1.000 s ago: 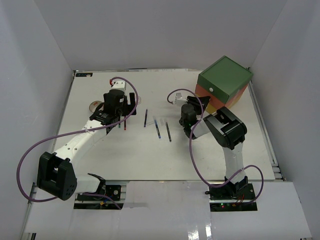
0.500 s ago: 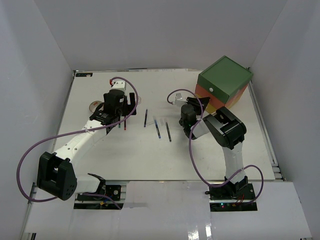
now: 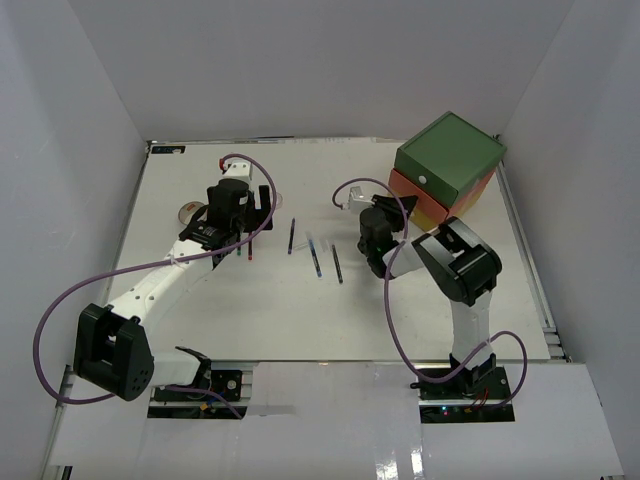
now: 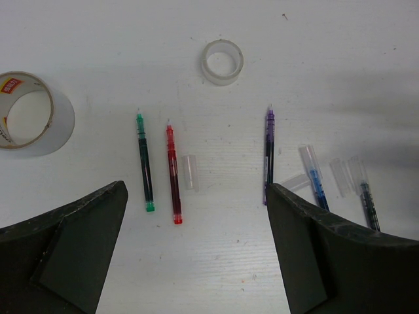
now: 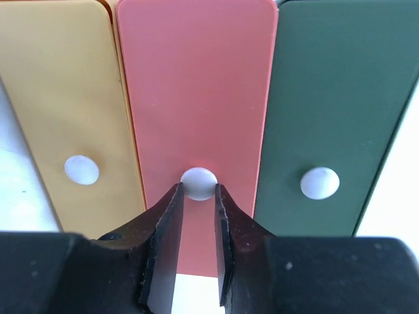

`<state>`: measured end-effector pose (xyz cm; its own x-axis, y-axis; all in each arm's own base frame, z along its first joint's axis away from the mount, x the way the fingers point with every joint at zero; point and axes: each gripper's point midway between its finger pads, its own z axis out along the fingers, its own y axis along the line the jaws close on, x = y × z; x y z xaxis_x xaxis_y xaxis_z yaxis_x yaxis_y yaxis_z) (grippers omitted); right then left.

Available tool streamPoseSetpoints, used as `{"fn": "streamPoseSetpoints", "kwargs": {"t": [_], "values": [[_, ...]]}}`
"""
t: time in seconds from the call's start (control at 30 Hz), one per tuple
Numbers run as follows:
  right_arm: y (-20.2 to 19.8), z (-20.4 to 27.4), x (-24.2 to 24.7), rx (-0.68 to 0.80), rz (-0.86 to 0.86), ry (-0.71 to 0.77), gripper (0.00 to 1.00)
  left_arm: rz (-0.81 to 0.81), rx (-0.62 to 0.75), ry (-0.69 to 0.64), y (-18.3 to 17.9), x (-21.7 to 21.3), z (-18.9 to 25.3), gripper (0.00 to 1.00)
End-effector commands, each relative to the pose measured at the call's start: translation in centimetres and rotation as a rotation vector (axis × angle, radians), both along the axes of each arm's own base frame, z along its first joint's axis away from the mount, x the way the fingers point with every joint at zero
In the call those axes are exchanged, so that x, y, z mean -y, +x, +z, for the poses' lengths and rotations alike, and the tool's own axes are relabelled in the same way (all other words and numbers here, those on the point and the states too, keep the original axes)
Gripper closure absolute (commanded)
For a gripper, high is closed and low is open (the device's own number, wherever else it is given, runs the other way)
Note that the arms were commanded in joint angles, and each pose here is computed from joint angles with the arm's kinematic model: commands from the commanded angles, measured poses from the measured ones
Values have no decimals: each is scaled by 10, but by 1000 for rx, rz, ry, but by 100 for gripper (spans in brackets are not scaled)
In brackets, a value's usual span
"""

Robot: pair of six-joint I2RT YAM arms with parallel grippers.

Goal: Sort the stationery into containers
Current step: Open the drawer in the storage box.

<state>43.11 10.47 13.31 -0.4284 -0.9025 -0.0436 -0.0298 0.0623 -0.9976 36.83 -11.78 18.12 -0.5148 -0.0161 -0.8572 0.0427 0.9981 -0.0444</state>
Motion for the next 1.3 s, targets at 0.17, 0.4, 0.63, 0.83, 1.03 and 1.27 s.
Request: {"fn": "streamPoseSetpoints", "kwargs": {"t": [0.17,0.4,0.63,0.83,1.03,1.27], "values": [[-10,3,-23,7,65,164,85,-10,26,-19,-2,1,11,2],[-16,-21,-31,-78,85,220,85,-12,23,-19,-2,1,9,2],[-20,-23,-37,-121,97,324,69,-17,19,-21,-2,2,9,2],[-13,-12,-37,-103,94,310,65,-14,18,-18,-2,2,8,2],[-15,2,-33,-71,94,349,63,-14,17,-16,-2,2,7,2],[-23,16,-23,-72,89,439,59,-18,17,-19,-2,2,8,2]]}}
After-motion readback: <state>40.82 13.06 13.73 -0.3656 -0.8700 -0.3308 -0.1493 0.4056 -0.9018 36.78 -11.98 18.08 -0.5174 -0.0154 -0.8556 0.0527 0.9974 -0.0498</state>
